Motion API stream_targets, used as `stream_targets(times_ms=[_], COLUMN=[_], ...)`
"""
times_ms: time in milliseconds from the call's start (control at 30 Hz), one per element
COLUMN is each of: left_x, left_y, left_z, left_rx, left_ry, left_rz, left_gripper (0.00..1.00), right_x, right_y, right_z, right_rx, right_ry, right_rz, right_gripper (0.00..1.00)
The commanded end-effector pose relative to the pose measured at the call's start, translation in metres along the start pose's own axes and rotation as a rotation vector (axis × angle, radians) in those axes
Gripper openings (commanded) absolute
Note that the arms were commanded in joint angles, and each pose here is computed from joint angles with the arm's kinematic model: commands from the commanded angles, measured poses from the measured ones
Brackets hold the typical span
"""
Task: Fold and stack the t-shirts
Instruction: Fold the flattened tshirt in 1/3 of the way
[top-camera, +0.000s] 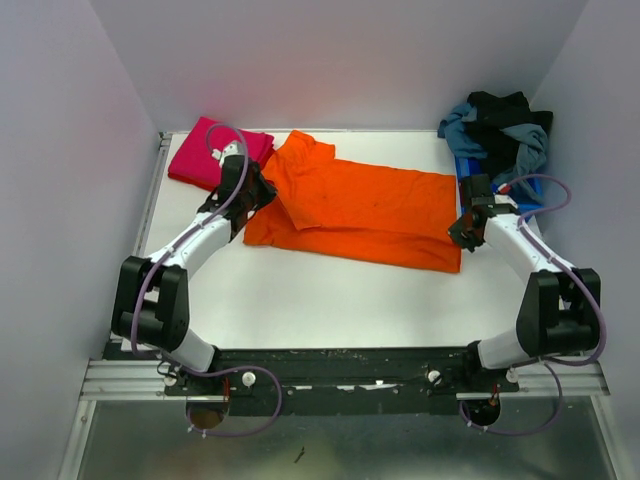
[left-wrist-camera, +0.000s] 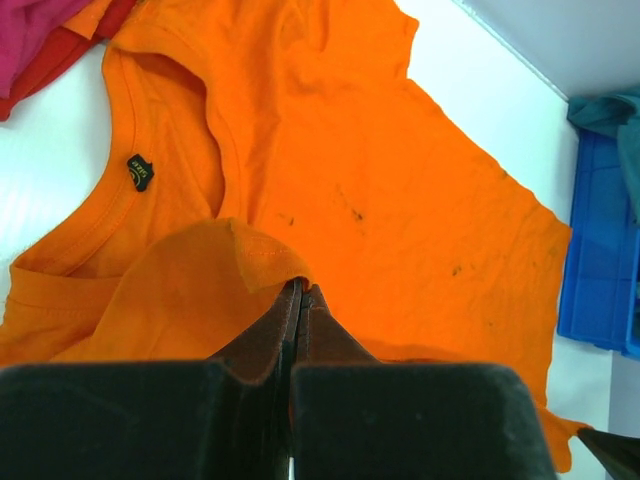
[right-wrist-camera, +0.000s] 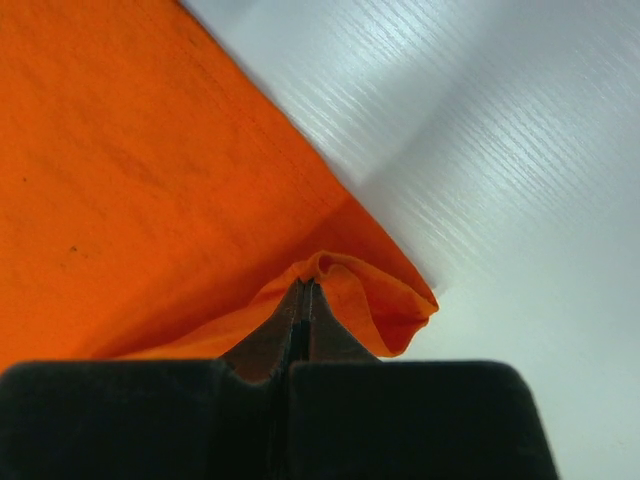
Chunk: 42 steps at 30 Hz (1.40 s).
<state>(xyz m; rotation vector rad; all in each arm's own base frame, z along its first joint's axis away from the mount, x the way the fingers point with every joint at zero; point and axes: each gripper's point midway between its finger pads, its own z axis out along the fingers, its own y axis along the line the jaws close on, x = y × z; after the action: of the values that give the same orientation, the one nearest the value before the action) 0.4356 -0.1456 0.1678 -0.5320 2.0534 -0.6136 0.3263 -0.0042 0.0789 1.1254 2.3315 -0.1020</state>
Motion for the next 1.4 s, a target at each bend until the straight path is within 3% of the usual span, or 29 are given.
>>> stream_targets(times_ms=[0, 1367], left_x=[-0.010, -0.016], left_y=[-0.011, -0.036], left_z=[0.006, 0.046], left_rx=[0.023, 0.015], left_ry=[-0.027, 0.003], left_rz=[0.041, 0.095], left_gripper=[0.00, 0.00], right_x=[-0.013, -0.022], right_y=[0.007, 0.013], right_z=[0.002, 0.024], right_rx=[-0.006, 0.033], right_ry=[-0.031, -0.021], right_rz=[0.006, 0.006], right_gripper=[0.01, 0.01])
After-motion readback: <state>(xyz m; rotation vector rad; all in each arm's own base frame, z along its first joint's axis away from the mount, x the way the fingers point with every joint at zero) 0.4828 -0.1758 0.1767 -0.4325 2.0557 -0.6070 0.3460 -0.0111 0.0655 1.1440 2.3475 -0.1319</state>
